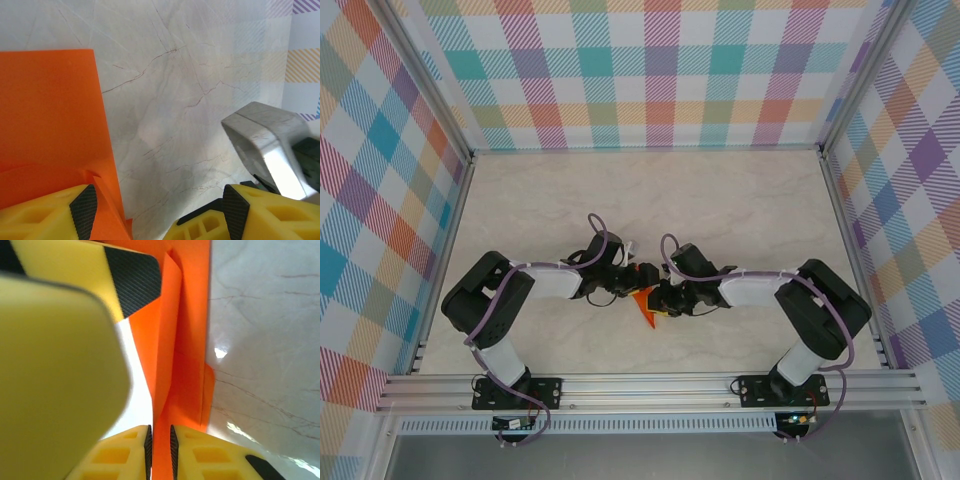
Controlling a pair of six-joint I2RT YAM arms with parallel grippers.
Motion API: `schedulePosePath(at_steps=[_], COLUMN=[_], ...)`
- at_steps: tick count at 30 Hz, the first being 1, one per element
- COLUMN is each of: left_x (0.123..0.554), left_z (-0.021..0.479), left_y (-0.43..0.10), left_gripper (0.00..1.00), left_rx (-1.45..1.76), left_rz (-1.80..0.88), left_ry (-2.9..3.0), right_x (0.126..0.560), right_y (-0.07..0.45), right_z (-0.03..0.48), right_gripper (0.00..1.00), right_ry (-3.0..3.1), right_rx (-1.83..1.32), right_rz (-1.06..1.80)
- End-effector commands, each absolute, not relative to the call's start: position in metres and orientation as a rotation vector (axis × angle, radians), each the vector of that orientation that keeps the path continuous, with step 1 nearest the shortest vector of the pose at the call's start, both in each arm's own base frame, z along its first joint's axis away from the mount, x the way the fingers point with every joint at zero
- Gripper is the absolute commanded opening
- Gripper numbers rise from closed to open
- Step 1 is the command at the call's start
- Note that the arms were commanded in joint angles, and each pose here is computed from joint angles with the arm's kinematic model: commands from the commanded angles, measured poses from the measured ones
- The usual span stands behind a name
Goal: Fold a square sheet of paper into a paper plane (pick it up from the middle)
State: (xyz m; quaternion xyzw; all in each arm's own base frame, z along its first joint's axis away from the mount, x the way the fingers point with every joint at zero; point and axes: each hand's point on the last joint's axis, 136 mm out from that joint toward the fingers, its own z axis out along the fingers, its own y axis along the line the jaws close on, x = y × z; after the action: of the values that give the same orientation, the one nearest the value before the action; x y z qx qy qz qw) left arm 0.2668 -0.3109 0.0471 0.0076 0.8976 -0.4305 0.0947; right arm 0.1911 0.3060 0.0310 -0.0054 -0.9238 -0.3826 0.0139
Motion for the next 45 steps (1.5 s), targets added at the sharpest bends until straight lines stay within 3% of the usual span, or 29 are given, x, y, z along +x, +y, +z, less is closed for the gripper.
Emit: schedulePosePath(at_steps=[1,8,15,26,33,45], left_x=[0.251,0.251,0.252,0.253,0.256,0.255], left_z=[0.032,0.026,0.018,0.019,0.018,0.017], left_y=[-0.310,-0.307,-0.304,-0.301,-0.294,-0.283], left_gripper=[0.70,0.69,0.69,0.69,0.67,0.66], left_rx=[0.042,0.014,-0.049,-0.107,-0.233,-0.355], left_rz=[-1.241,-1.222,-1.198,-1.187,-1.174,-1.131], left_ry=[2.749,2.764,2.783,2.776,2.754,2.740], right_x=[0.183,0.170,0.152,0.158,0.152,0.137], right_y=[0.302,0.301,0.289,0.294,0.305,0.286], right_z=[0.018,0.014,-0.007,0.024,0.026,0.013], right_gripper=[0.17,0.08,0.13,0.23,0.19,0.13], right_ry=[-2.844,-2.808,-2.767,-2.799,-2.759,-2.845], right_rx=[-0.027,0.034,0.028,0.027,0.053,0.269], right_rz=[-1.144,-1.198,-1.117,-1.213,-1.273,-1.096])
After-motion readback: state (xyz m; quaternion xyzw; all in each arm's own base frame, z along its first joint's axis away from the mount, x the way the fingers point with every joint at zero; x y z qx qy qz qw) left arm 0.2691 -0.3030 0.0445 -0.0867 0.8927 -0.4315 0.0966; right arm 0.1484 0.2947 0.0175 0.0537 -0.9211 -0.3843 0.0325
